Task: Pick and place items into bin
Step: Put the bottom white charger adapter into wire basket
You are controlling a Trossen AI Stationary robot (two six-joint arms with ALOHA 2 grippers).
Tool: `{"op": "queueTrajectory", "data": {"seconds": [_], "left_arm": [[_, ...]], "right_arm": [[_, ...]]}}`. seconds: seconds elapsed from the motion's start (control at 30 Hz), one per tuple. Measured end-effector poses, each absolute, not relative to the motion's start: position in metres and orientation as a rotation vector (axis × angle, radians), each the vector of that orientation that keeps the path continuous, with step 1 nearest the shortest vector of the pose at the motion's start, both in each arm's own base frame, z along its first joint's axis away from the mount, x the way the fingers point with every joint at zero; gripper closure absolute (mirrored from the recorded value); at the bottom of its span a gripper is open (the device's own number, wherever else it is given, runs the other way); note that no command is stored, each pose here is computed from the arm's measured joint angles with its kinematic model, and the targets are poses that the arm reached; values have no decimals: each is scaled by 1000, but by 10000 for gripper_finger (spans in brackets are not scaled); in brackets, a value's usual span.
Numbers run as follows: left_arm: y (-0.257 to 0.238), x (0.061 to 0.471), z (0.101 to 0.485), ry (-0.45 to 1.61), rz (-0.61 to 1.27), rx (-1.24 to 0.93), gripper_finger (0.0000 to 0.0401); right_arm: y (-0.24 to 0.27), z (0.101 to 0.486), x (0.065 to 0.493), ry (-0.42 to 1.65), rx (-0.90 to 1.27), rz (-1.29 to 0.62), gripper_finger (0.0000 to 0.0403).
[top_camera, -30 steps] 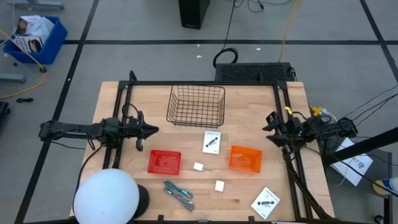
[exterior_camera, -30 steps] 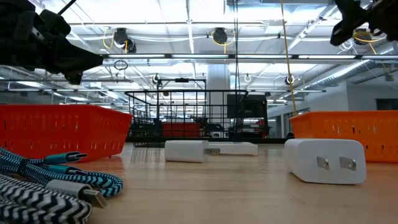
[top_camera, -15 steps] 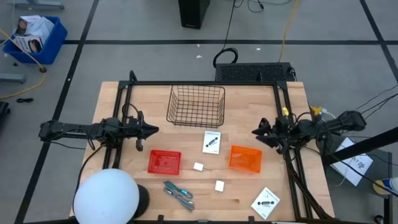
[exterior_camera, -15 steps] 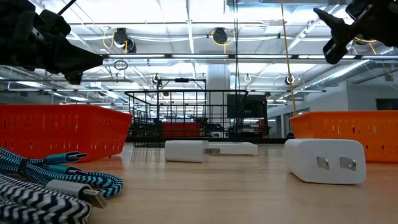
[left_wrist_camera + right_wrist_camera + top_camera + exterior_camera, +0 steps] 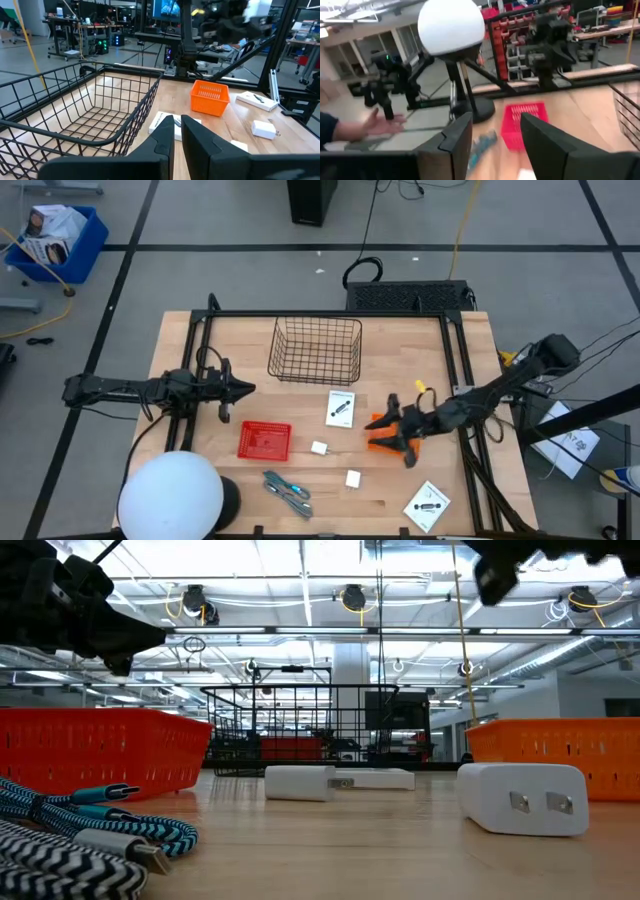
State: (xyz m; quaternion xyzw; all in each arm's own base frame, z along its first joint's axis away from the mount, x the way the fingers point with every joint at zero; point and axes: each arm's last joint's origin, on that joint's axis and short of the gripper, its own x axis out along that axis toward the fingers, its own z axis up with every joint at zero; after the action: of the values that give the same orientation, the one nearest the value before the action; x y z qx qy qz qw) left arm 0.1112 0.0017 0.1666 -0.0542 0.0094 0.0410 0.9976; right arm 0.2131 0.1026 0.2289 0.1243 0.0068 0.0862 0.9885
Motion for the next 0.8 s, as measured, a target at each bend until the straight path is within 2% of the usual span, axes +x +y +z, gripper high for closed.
{"op": "queueTrajectory", "data": {"seconds": [0.23,0.43,0.57,0.8], "left_arm": [[2,111,169,-5,87,-65,364],[2,111,172,-31,87,-63,364],[2,111,175,-68,86,-96,364],[2,110,182,-143,76,-209,364]], "right_arm": [[128,222,255,253,155,120,243],[165,218,274,367,-1,191,243],[181,225,283,370,-15,165,243],[205,214,291,487,-3,158,240]]}}
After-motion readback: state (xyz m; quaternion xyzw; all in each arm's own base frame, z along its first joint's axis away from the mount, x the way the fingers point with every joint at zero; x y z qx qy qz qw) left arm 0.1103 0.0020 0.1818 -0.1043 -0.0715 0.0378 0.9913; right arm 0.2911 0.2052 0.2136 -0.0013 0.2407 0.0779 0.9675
